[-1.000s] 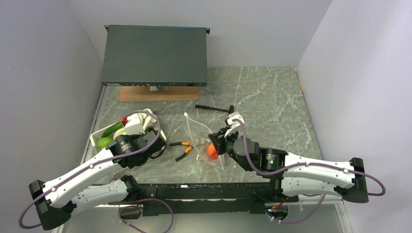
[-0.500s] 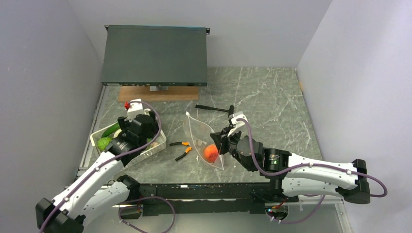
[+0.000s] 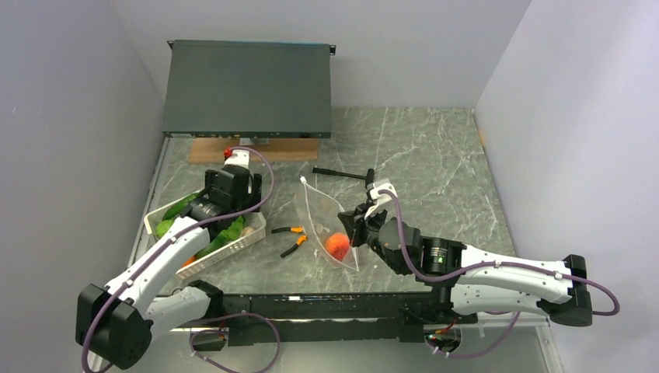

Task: Place the food in the zip-top bag and seal the zipper
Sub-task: Pick up the fake vegetable from the bin.

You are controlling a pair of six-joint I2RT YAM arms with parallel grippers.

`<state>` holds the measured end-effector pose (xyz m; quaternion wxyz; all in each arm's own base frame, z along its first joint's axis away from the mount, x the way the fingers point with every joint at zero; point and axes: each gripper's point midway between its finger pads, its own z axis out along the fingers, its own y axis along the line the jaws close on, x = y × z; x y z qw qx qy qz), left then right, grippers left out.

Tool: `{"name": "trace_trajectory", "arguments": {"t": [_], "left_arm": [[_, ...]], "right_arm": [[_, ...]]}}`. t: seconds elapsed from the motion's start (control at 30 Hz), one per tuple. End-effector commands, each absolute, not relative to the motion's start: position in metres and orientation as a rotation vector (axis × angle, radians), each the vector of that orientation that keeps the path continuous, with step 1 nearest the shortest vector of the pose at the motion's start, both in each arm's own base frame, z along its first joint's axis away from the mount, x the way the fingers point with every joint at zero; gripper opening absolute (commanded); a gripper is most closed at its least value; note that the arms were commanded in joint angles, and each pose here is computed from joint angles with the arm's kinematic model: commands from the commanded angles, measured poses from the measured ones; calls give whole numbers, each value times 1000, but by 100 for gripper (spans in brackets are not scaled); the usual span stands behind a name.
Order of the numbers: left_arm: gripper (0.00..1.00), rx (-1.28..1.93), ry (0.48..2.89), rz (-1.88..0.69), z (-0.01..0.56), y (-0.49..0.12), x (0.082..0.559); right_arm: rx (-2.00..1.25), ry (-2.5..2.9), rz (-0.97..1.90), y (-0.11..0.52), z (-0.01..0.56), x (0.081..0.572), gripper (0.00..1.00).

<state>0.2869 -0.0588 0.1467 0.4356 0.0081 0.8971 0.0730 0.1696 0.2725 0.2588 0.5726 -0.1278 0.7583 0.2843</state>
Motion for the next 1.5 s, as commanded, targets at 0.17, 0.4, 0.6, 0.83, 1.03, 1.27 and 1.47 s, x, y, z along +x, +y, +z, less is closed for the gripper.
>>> {"name": "trace_trajectory", "arguments": {"t": [0.17, 0.4, 0.6, 0.83, 1.03, 1.27, 1.47], "left_arm": [[96, 86, 2186, 176, 147, -51, 282], [94, 79, 2265, 150, 131, -43, 289], [83, 76, 2289, 146, 126, -38, 293], [70, 79, 2299, 155, 125, -36, 295], [59, 96, 2304, 190, 124, -31, 293], [41, 119, 2281, 206, 131, -29, 292], [25, 69, 2232, 259, 149, -17, 288]], "right_arm": [[-299, 1753, 660, 280, 271, 174, 0], [-309, 1753, 657, 284, 272, 175, 0], [-311, 1754, 667, 288, 273, 174, 0], [-307, 1753, 680, 289, 275, 173, 0], [-312, 1764, 693, 293, 272, 172, 0], [-311, 1768, 697, 292, 270, 171, 0], [-308, 1767, 709, 294, 270, 171, 0]]}}
